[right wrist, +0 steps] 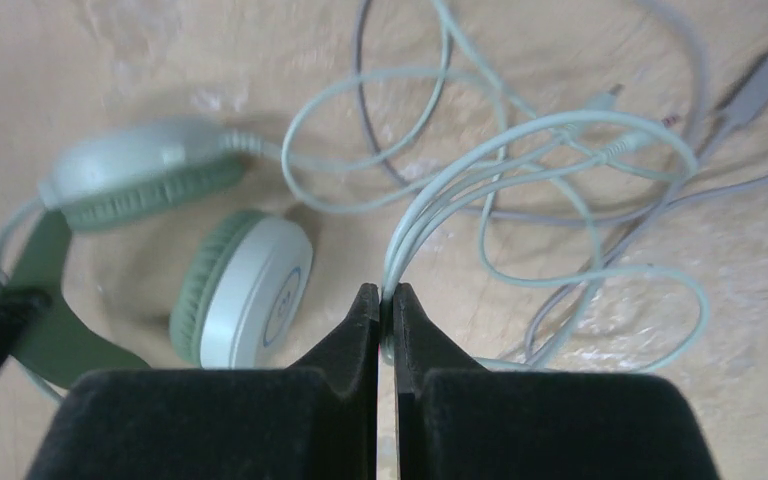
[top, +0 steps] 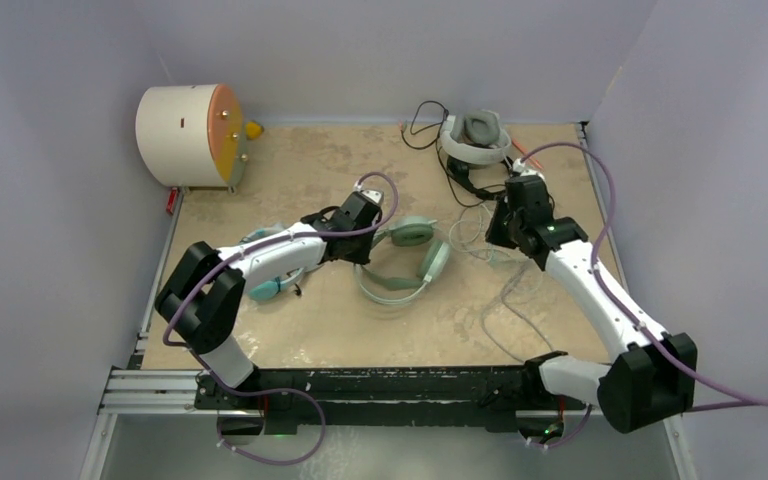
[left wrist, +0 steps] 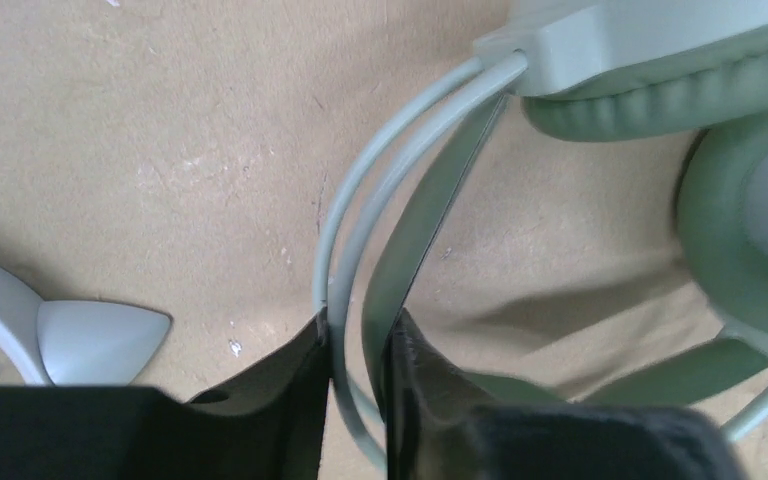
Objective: Wrap the headphones
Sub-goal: Untie the headphones cable from the headphones, then pick up the headphones from the center of the board.
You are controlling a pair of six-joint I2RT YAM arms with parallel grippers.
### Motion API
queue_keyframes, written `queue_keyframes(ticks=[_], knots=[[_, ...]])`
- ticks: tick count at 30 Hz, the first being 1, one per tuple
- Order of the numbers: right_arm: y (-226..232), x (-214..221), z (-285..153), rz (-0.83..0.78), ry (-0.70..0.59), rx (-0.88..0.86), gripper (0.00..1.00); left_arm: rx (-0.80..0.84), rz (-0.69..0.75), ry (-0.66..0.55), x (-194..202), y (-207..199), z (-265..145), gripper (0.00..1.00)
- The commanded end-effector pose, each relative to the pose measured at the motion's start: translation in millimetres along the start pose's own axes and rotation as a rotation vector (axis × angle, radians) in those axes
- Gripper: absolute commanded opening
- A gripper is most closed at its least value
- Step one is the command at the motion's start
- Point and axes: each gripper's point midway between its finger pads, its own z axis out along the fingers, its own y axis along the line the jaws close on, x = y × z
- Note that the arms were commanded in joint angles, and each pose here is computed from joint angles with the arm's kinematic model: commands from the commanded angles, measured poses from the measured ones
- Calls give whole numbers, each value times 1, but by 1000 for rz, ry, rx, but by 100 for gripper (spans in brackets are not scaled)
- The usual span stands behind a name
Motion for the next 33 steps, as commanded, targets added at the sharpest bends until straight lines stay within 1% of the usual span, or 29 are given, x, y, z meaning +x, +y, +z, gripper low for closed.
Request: queue_keyframes(ticks=[1, 2, 3, 5, 7, 8, 10, 12, 13, 15, 18, 21, 25, 27, 31, 33], knots=[[17, 44, 12, -26, 171, -116, 3, -16, 26, -60, -30, 0, -12, 35], [17, 47, 15, -34, 176, -121, 10, 2, 7, -59, -30, -4, -14, 50], [20, 50, 15, -44, 184, -146, 20, 19, -22, -53, -29, -8, -16, 61], [20, 52, 16, -59, 183, -160, 34, 30, -103, -33, -22, -11, -20, 72], [21, 48, 15, -73, 160, -169, 49, 28, -194, 0, -11, -12, -21, 74], [21, 46, 15, -78, 148, -171, 55, 17, -245, 16, -5, -12, -21, 74], [25, 37, 14, -89, 118, -184, 63, -4, -347, 35, 5, -10, -21, 74], [28, 26, 16, -113, 84, -187, 69, -10, -441, 48, 13, -11, -21, 77], [33, 21, 17, -136, 74, -206, 72, -21, -490, 51, 15, -10, -21, 77], [44, 20, 21, -139, 102, -249, 76, -44, -578, 50, 23, -8, -20, 77], [66, 18, 24, -142, 124, -359, 82, -22, -666, 7, 27, -16, -21, 75], [91, 22, 23, -156, 169, -497, 87, 20, -717, 7, 31, -25, -19, 75], [106, 31, 30, -161, 234, -584, 98, 14, -732, 19, 36, -28, -10, 75], [111, 36, 35, -149, 263, -612, 99, 3, -737, 22, 36, -27, -6, 74], [114, 49, 48, -123, 322, -638, 91, -34, -749, 19, 37, -23, 0, 72], [113, 58, 55, -111, 357, -630, 90, -64, -748, 18, 38, -18, 2, 71]])
